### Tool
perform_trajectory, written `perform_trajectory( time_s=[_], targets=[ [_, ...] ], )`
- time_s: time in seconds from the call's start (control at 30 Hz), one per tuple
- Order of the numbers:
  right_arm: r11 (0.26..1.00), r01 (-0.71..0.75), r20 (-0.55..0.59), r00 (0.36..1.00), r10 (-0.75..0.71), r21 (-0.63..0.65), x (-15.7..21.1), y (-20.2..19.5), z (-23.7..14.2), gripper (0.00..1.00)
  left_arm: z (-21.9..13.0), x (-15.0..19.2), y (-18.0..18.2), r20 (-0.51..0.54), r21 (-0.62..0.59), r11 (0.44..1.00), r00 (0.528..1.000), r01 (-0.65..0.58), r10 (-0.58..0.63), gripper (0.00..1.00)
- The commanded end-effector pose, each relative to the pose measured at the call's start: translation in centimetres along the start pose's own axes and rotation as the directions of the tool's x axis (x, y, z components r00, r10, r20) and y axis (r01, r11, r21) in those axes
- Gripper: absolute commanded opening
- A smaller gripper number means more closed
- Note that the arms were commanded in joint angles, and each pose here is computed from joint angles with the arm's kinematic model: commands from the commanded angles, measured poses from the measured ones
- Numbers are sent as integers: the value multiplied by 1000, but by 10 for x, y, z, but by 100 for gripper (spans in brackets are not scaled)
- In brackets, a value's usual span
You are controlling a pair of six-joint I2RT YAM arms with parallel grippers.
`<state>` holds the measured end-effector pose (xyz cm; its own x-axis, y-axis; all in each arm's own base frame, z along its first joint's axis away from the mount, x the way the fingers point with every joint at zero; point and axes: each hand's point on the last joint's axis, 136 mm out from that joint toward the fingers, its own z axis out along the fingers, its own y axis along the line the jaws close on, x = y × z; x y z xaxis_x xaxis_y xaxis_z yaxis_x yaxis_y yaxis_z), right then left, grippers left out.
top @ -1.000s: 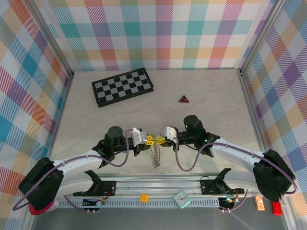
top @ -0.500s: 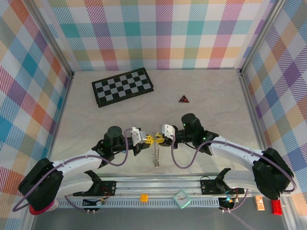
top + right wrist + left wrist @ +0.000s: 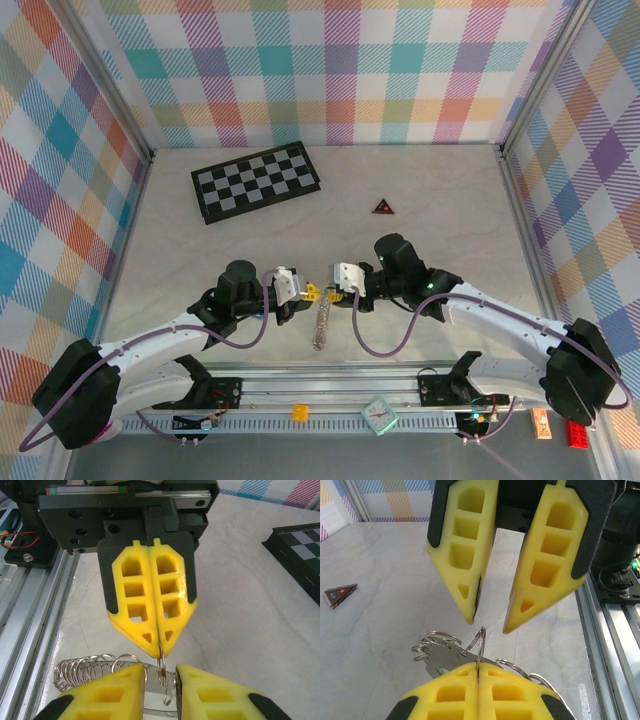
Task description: Put the keys on the keyring
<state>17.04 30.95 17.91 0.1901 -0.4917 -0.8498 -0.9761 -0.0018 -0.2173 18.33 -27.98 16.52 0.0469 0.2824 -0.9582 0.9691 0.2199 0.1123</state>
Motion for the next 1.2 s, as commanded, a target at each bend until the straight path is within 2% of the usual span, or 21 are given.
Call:
perform_trajectory(
  time_s=[0.0, 0.23, 0.4, 0.47, 0.57, 0.73, 1.0, 1.17],
  targets=[
    [999, 25, 8, 1000, -25, -23, -7, 1, 4, 20, 0, -16, 0, 30, 8, 999, 998, -47, 47, 0],
    [1000, 26, -27, 999, -26, -10, 0, -1, 10, 16, 1, -16, -1, 28, 15, 999, 998, -51, 50, 0],
    [999, 32, -43, 999, -32, -1, 2, -3, 9, 2, 0, -16, -1, 28, 13, 999, 998, -53, 53, 0],
    [999, 35, -37, 999, -35, -3, 0, -3, 8, 0, 1, -16, -1, 27, 14, 999, 998, -50, 49, 0],
    [999, 33, -10, 999, -34, -17, -5, -1, 9, 0, 3, -14, 0, 17, 17, 999, 999, -40, 40, 13],
    [999, 34, 31, 999, -33, -32, -15, 1, 10, 0, 7, -11, -2, 11, 34, 999, 999, -33, 33, 18],
    [998, 30, 28, 999, -28, -64, -15, 6, 17, 0, 7, -20, 1, 38, 22, 999, 998, -50, 49, 15],
    [999, 34, -5, 999, -34, -33, -8, 4, 14, 2, 5, -21, 2, 36, 3, 998, 997, -62, 62, 4]
  ],
)
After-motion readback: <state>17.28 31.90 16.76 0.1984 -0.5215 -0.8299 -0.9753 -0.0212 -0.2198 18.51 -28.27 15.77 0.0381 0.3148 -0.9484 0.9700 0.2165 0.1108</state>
